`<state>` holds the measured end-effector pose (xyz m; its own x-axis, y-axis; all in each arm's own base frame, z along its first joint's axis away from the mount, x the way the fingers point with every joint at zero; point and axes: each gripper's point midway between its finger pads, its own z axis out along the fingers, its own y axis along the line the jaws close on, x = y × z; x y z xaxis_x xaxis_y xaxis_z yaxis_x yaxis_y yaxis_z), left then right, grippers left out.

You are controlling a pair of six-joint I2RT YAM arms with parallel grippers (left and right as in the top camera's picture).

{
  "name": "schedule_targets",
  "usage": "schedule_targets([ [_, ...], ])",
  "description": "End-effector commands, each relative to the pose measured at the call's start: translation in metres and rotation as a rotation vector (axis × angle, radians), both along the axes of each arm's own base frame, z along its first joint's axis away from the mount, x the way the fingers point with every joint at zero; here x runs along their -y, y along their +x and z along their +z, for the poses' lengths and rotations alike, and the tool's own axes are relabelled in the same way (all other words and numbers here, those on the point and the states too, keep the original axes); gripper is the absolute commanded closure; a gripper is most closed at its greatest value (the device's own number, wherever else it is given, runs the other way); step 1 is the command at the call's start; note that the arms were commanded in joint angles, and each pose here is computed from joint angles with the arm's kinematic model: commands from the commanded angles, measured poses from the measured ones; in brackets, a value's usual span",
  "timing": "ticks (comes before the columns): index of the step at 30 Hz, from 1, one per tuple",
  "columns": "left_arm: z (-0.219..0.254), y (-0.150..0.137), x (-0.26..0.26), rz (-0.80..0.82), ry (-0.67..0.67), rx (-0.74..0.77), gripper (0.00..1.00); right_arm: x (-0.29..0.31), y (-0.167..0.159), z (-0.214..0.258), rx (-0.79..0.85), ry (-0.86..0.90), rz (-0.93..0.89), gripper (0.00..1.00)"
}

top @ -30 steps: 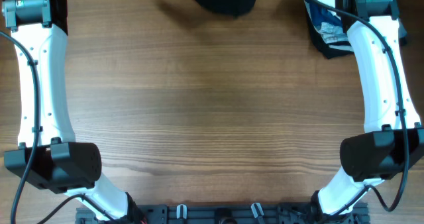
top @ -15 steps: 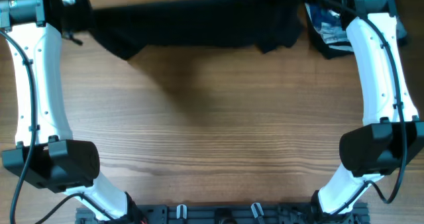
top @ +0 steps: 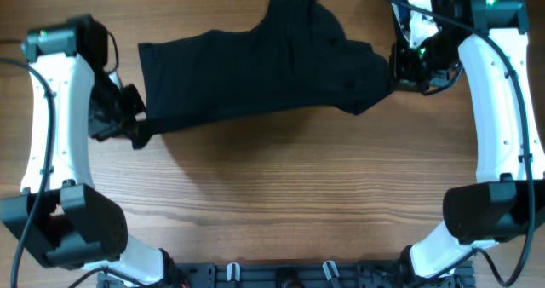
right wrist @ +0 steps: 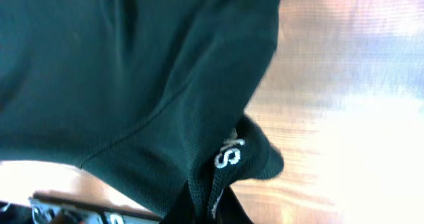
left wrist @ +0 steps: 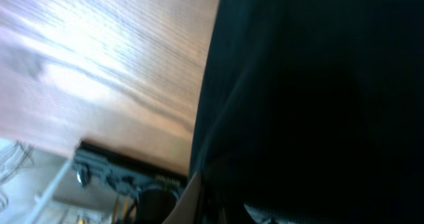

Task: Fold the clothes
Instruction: 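Lay the T-shirt down and smooth it flat with both grippers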

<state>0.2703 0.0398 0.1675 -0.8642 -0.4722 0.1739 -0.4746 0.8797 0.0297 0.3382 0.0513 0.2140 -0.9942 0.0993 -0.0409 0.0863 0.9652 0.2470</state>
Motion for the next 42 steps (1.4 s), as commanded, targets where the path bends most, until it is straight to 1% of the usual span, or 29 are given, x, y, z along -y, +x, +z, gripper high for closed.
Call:
schedule_targets([
  [1,-0.017,-0.038,0.015,0.075,-0.052,-0.017,0.96,0.01,-0.036,-0.017,-0.096,-0.038,-0.043,0.96],
  [2,-0.024,-0.046,0.017,0.106,-0.053,-0.028,0.96,0.01,-0.047,-0.026,-0.137,-0.04,-0.044,0.96],
  [3,-0.033,-0.059,0.019,0.109,-0.055,-0.053,0.96,0.011,-0.065,-0.042,-0.208,-0.043,-0.066,0.96],
  [4,-0.044,-0.078,0.016,0.111,-0.022,-0.108,0.96,0.011,-0.076,-0.052,-0.25,-0.046,-0.091,0.96],
  [5,-0.049,-0.083,0.017,0.146,-0.016,-0.124,0.96,0.011,-0.087,-0.059,-0.287,-0.05,-0.103,0.96],
  [6,-0.055,-0.088,0.02,0.151,-0.021,-0.132,0.96,0.013,-0.096,-0.064,-0.315,-0.059,-0.112,0.96],
  [8,-0.058,-0.086,0.023,0.166,-0.026,-0.124,0.96,0.016,-0.112,-0.073,-0.373,-0.062,-0.135,0.96],
  [10,-0.058,-0.084,0.036,0.197,-0.079,-0.122,0.96,0.017,-0.112,-0.076,-0.374,-0.061,-0.138,0.96],
  [11,-0.06,-0.08,0.045,0.201,-0.124,-0.11,0.96,0.017,-0.106,-0.078,-0.346,-0.059,-0.138,0.96],
  [13,-0.066,-0.082,0.057,0.228,-0.135,-0.125,0.96,0.017,-0.092,-0.081,-0.286,-0.054,-0.134,0.96],
  [15,-0.079,-0.09,0.07,0.237,-0.143,-0.153,0.96,0.017,-0.082,-0.083,-0.244,-0.05,-0.134,0.96],
  [16,-0.09,-0.094,0.085,0.236,-0.182,-0.167,0.96,0.017,-0.077,-0.084,-0.222,-0.05,-0.126,0.96],
  [18,-0.103,-0.108,0.103,0.244,-0.211,-0.21,0.96,0.017,-0.069,-0.085,-0.19,-0.049,-0.118,0.96],
  [20,-0.112,-0.125,0.111,0.242,-0.193,-0.26,0.96,0.018,-0.06,-0.088,-0.162,-0.046,-0.109,0.96],
  [22,-0.117,-0.128,0.11,0.267,-0.165,-0.267,0.96,0.018,-0.043,-0.095,-0.109,-0.043,-0.089,0.96],
  [25,-0.121,-0.126,0.096,0.309,-0.076,-0.251,0.96,0.02,-0.003,-0.099,0.035,-0.034,-0.092,0.96],
  [27,-0.122,-0.124,0.085,0.341,-0.037,-0.237,0.96,0.024,0.029,-0.087,0.164,-0.027,-0.105,0.96],
  [29,-0.12,-0.122,0.075,0.382,-0.027,-0.217,0.96,0.026,0.048,-0.075,0.249,-0.023,-0.102,0.96],
  [31,-0.115,-0.118,0.064,0.432,-0.026,-0.177,0.96,0.024,0.058,-0.071,0.291,-0.011,-0.082,0.96],
  [34,-0.112,-0.115,0.053,0.474,-0.013,-0.144,0.96,0.018,0.059,-0.082,0.27,0.012,-0.051,0.96],
  [36,-0.114,-0.112,0.048,0.469,0.0,-0.124,0.96,0.011,0.061,-0.092,0.248,0.03,-0.035,0.96],
  [39,-0.119,-0.09,0.042,0.463,0.013,-0.028,0.96,-0.01,0.069,-0.107,0.25,0.032,0.034,0.96],
  [42,-0.122,-0.075,0.027,0.455,0.078,0.051,0.96,-0.021,0.082,-0.112,0.29,0.036,0.062,0.96],
])
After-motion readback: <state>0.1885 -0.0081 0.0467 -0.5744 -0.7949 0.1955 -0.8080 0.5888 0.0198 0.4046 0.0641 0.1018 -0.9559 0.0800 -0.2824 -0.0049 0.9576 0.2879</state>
